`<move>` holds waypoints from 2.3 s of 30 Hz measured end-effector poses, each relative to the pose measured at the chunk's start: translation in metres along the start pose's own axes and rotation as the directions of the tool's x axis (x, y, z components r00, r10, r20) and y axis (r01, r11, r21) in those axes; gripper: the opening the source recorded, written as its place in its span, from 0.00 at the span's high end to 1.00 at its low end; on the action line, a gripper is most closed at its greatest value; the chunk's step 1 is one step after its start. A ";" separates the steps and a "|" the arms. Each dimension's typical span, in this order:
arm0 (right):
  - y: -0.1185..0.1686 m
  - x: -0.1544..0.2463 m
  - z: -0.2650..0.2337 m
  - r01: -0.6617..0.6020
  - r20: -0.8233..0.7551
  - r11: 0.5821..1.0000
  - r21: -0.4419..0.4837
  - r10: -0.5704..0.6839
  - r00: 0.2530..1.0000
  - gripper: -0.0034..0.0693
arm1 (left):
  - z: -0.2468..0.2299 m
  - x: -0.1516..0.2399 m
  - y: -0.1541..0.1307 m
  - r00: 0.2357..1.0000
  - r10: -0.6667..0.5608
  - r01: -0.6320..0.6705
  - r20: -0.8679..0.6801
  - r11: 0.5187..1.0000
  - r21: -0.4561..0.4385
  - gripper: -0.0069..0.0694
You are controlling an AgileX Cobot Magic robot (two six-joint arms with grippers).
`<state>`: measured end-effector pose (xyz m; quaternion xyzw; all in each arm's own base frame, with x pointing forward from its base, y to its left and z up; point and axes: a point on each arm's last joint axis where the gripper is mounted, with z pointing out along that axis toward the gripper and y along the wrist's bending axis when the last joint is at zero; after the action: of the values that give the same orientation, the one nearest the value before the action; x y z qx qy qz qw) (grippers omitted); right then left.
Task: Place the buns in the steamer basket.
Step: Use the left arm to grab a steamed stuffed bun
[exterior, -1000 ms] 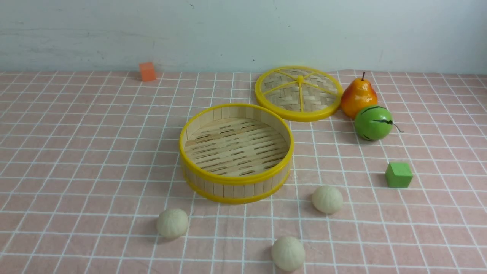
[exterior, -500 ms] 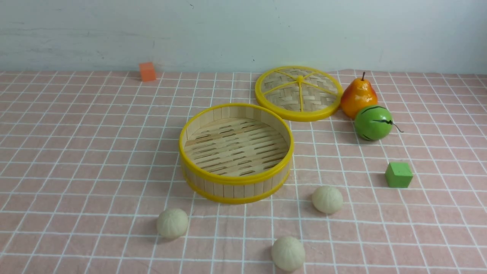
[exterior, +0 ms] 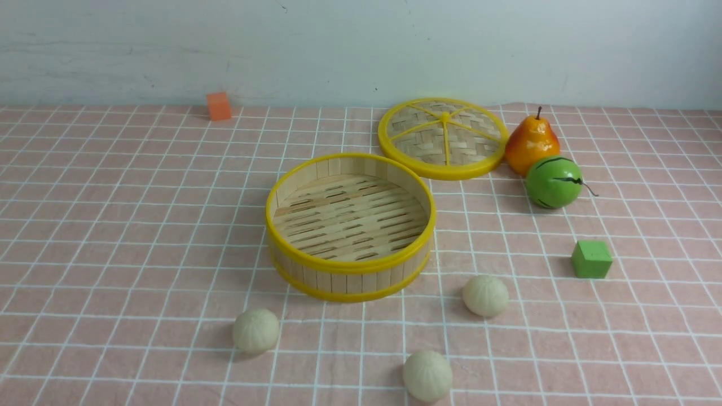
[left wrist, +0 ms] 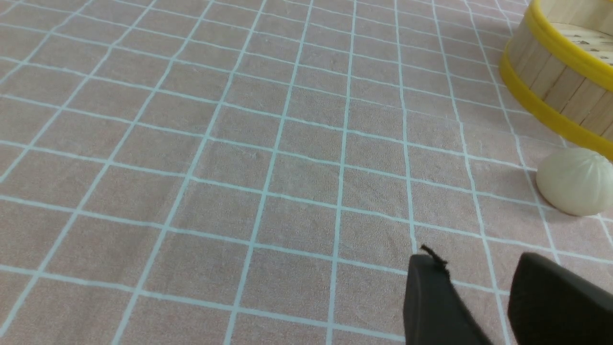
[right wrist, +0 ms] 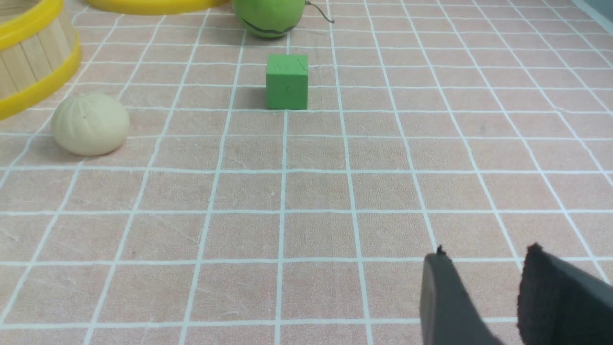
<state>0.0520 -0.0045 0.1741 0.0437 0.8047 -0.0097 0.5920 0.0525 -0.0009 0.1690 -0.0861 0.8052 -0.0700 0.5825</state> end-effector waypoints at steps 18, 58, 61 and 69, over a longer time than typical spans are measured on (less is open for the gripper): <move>0.000 0.000 0.000 0.001 0.000 1.000 0.000 -0.001 1.000 0.62 | -0.006 -0.015 -0.026 0.265 -0.935 0.953 -0.235 0.217 0.210 0.60; 0.000 0.000 0.000 0.001 0.000 1.000 0.000 -0.001 1.000 0.62 | 0.196 -0.144 -0.161 0.455 0.392 -0.300 -0.799 0.913 0.277 0.58; 0.000 0.000 0.000 0.001 0.000 1.000 0.000 -0.001 1.000 0.62 | 0.216 -0.126 -0.163 0.436 0.391 -0.302 -0.811 0.912 0.277 0.43; 0.000 0.000 0.000 0.001 0.000 1.000 0.000 -0.001 1.000 0.62 | 0.256 -0.088 -0.167 0.448 0.387 -0.286 -0.806 0.916 0.280 0.29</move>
<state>0.0520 -0.0045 0.1741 0.0435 0.8047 -0.0101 0.5920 0.3320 -0.1479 0.2062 0.1504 0.9807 -0.0277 0.1214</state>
